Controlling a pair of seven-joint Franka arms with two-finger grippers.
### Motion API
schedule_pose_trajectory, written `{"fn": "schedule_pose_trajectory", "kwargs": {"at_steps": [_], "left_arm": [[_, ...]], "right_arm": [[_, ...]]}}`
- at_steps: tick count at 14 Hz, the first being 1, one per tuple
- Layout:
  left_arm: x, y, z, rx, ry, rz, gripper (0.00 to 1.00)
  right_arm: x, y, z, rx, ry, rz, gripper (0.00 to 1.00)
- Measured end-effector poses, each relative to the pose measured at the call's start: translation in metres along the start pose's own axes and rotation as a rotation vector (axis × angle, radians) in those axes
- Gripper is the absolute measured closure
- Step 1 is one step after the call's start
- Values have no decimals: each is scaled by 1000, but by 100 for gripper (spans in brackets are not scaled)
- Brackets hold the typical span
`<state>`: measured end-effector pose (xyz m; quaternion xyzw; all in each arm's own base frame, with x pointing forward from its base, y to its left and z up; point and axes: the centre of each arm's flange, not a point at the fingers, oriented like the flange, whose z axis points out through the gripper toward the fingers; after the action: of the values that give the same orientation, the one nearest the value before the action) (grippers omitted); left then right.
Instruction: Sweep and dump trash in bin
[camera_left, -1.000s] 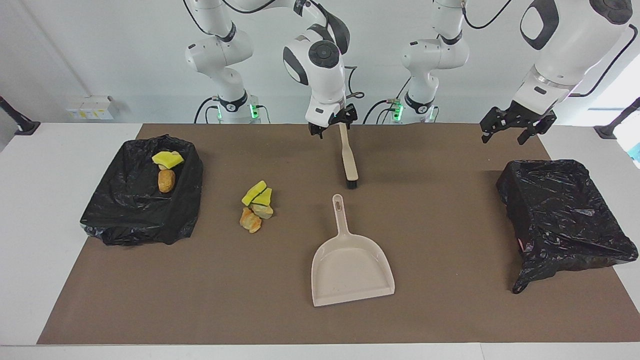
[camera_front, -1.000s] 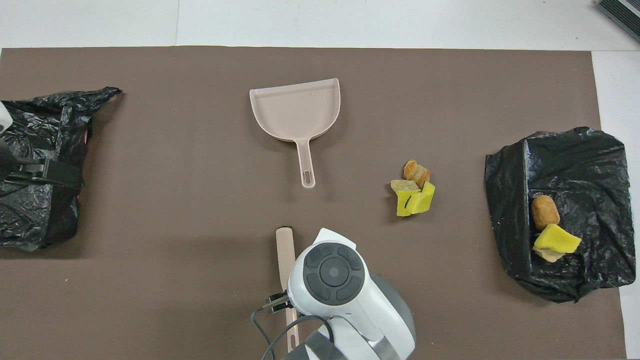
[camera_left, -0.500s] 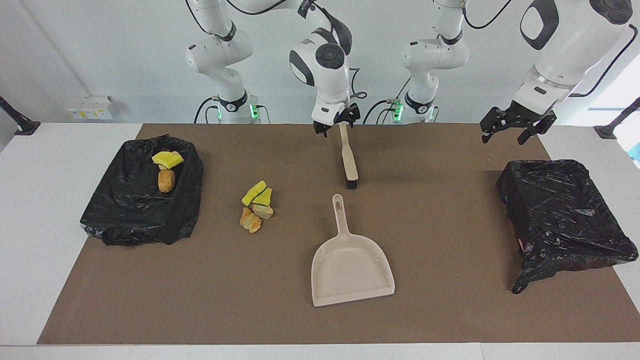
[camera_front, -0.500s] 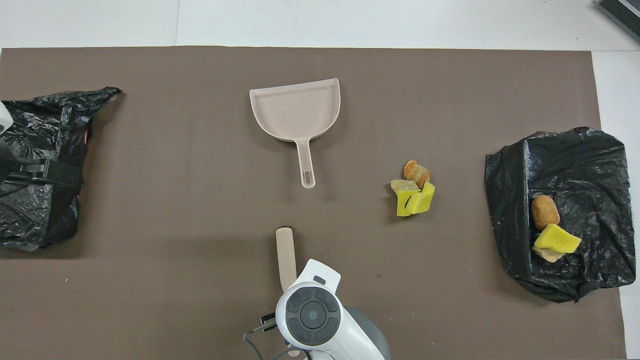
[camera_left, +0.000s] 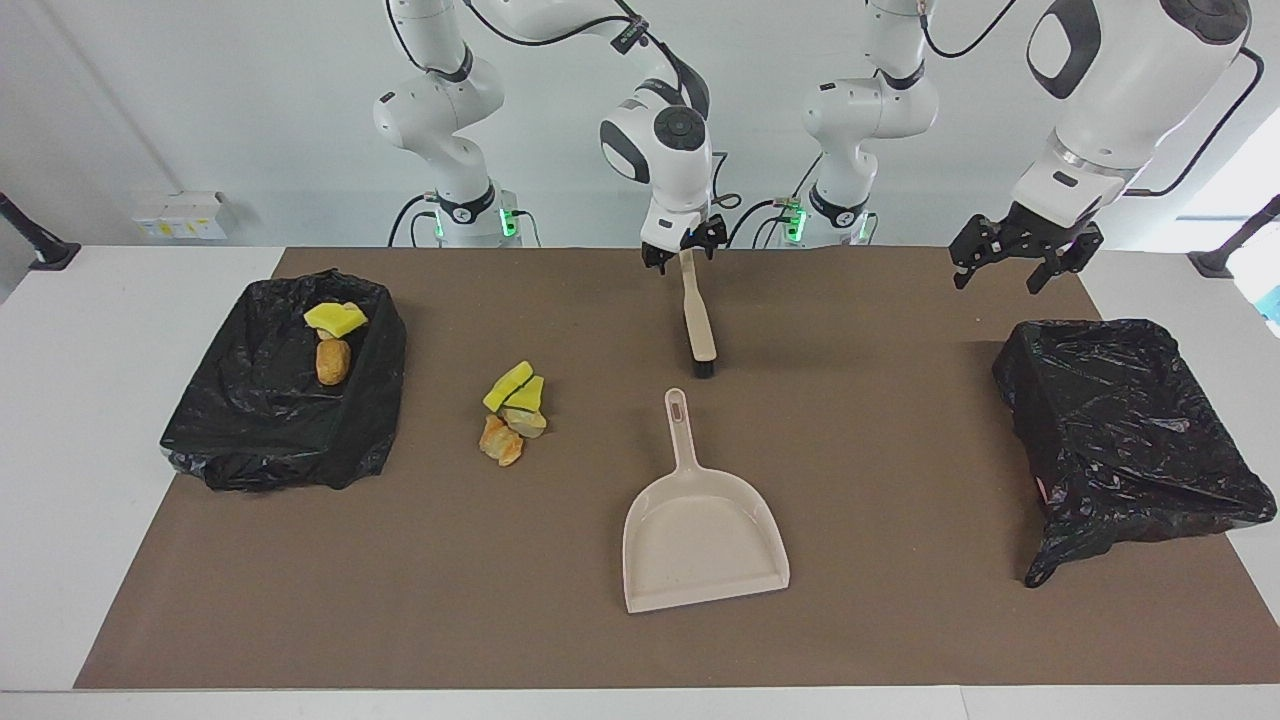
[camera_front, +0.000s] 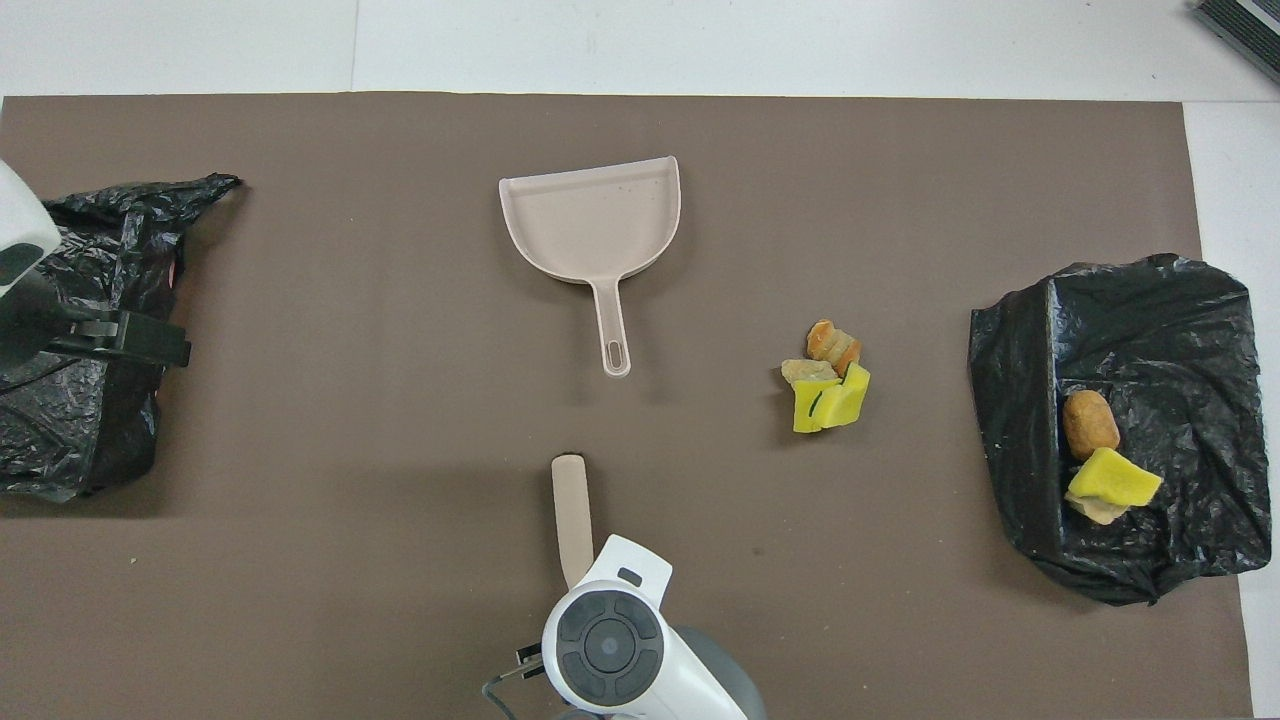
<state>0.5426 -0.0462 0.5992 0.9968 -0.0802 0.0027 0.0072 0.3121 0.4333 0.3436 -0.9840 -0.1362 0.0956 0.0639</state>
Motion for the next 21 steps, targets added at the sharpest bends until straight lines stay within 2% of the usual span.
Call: {"fn": "schedule_pose_trajectory", "kwargs": {"at_steps": [2, 3, 10, 11, 12, 13, 17, 21], "left_arm": [[6, 19, 8, -1, 2, 35, 0], [10, 27, 12, -1, 9, 50, 0], [35, 60, 44, -5, 37, 109, 0], [41, 69, 51, -6, 42, 120, 0], [46, 81, 60, -8, 49, 117, 0], [51, 94, 68, -11, 58, 102, 0], [59, 132, 90, -18, 63, 94, 0], [70, 189, 133, 10, 75, 138, 0]], "right_arm": [[1, -1, 0, 5, 8, 0, 23], [0, -3, 2, 6, 10, -3, 28], [-4, -9, 8, 3, 5, -7, 42], [-4, -9, 8, 2, 5, -7, 51], [-5, -9, 9, 2, 4, -8, 66], [-5, -9, 9, 1, 4, -7, 73], [-6, -6, 7, -26, -30, -8, 73], [-6, 19, -44, -68, -72, 25, 73]]}}
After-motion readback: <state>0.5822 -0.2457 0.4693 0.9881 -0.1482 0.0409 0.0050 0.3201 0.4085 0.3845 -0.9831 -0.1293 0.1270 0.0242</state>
